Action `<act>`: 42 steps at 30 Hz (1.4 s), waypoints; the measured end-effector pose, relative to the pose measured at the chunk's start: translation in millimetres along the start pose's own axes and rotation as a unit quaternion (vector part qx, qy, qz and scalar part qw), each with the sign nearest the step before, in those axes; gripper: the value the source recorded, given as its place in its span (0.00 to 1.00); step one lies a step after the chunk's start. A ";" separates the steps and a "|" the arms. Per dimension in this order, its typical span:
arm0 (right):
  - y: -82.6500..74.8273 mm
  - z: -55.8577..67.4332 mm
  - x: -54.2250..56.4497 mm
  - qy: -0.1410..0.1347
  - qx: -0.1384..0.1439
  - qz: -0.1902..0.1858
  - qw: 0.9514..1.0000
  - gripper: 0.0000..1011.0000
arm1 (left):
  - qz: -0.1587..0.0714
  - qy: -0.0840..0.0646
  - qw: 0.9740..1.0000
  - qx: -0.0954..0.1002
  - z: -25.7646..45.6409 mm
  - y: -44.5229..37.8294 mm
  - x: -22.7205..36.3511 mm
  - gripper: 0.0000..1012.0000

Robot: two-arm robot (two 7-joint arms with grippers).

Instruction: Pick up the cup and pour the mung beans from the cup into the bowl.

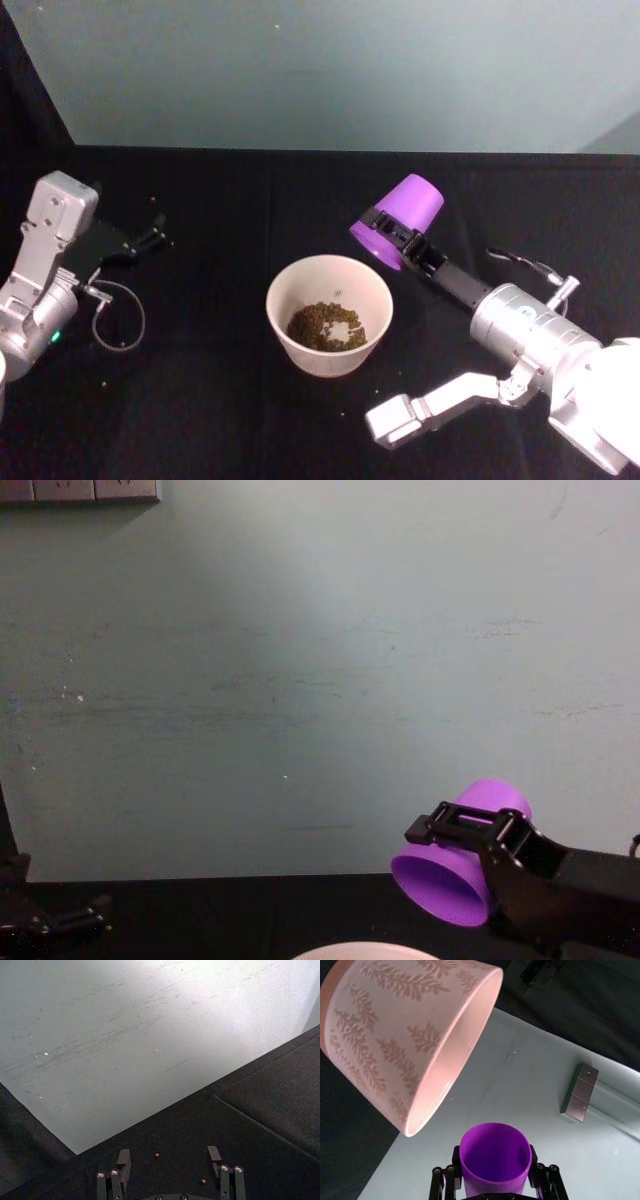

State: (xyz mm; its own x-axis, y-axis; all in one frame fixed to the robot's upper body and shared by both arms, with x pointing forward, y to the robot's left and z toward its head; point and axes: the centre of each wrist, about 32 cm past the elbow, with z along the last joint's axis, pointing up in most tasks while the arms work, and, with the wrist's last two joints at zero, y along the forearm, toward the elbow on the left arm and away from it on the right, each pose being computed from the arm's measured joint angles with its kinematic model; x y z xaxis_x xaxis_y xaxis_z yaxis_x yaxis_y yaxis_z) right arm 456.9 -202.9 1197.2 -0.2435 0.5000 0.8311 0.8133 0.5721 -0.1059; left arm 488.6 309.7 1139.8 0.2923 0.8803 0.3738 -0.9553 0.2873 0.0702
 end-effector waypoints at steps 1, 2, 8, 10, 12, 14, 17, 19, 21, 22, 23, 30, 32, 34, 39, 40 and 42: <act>0.0 0.6 -0.7 -0.007 -0.001 -0.001 1.000 0.73 | 0.000 0.000 1.000 0.000 0.0 0.0 0.0 0.99; 0.0 0.6 -0.7 -0.007 -0.001 -0.001 1.000 0.73 | 0.000 0.000 1.000 0.000 0.0 0.0 0.0 0.99; -0.7 4.3 -4.0 -0.054 -0.008 -0.005 0.999 0.73 | 0.000 0.000 1.000 0.000 0.0 0.0 0.0 0.99; -0.8 4.7 -4.9 -0.062 -0.009 -0.005 0.998 0.73 | 0.000 0.000 1.000 0.000 0.0 0.0 0.0 0.99; -0.9 5.0 -6.3 -0.073 -0.011 -0.007 0.997 0.73 | 0.000 0.000 1.000 0.000 0.0 0.0 0.0 0.99; -0.7 5.0 -6.8 -0.077 -0.011 -0.008 0.997 0.73 | 0.000 0.000 1.000 0.000 0.0 0.0 0.0 0.99; -0.3 4.6 -7.9 -0.080 -0.012 -0.010 0.997 0.73 | 0.000 0.000 1.000 0.000 0.0 0.0 0.0 0.99; -0.1 4.3 -8.4 -0.077 -0.012 -0.010 0.997 0.73 | 0.000 0.000 1.000 0.000 0.0 0.0 0.0 0.99; -0.1 3.8 -8.5 -0.071 -0.011 -0.011 0.997 0.73 | 0.000 0.000 1.000 0.000 0.0 0.0 0.0 0.99; -0.1 3.1 -8.6 -0.065 -0.011 -0.011 0.998 0.73 | 0.000 0.000 1.000 0.000 0.0 0.0 0.0 0.99; -0.3 2.7 -8.7 -0.060 -0.010 -0.010 0.998 0.73 | 0.000 0.000 1.000 0.000 0.0 0.0 0.0 0.99; -6.7 -10.3 -6.2 0.056 -0.007 -0.011 0.998 0.73 | 0.000 0.000 1.000 0.000 0.0 0.0 0.0 0.99; -8.2 -14.2 -4.7 0.093 -0.012 -0.010 0.996 0.73 | 0.000 0.000 1.000 0.000 0.0 0.0 0.0 0.99; -10.9 -19.3 -3.7 0.161 -0.021 -0.007 0.987 0.73 | 0.000 0.000 1.000 0.000 0.0 0.0 0.0 0.99; -16.7 -31.0 -4.4 0.305 -0.041 -0.010 0.951 0.73 | 0.000 0.000 1.000 0.000 0.0 0.0 0.0 0.99; -17.2 -32.9 -4.8 0.321 -0.042 -0.011 0.946 0.73 | 0.000 0.000 1.000 0.000 0.0 0.0 0.0 0.99; -18.2 -36.3 -6.7 0.353 -0.043 -0.011 0.935 0.73 | 0.000 0.000 1.000 0.000 0.0 0.0 0.0 0.99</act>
State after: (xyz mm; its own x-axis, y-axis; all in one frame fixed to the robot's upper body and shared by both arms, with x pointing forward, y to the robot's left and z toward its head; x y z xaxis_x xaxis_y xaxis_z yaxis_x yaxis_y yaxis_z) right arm 462.9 -240.3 1213.4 0.1236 -0.0817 0.9890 0.8593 0.5072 -0.0655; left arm 488.6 309.7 1139.8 0.2924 0.8802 0.3738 -0.9552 0.2874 0.0703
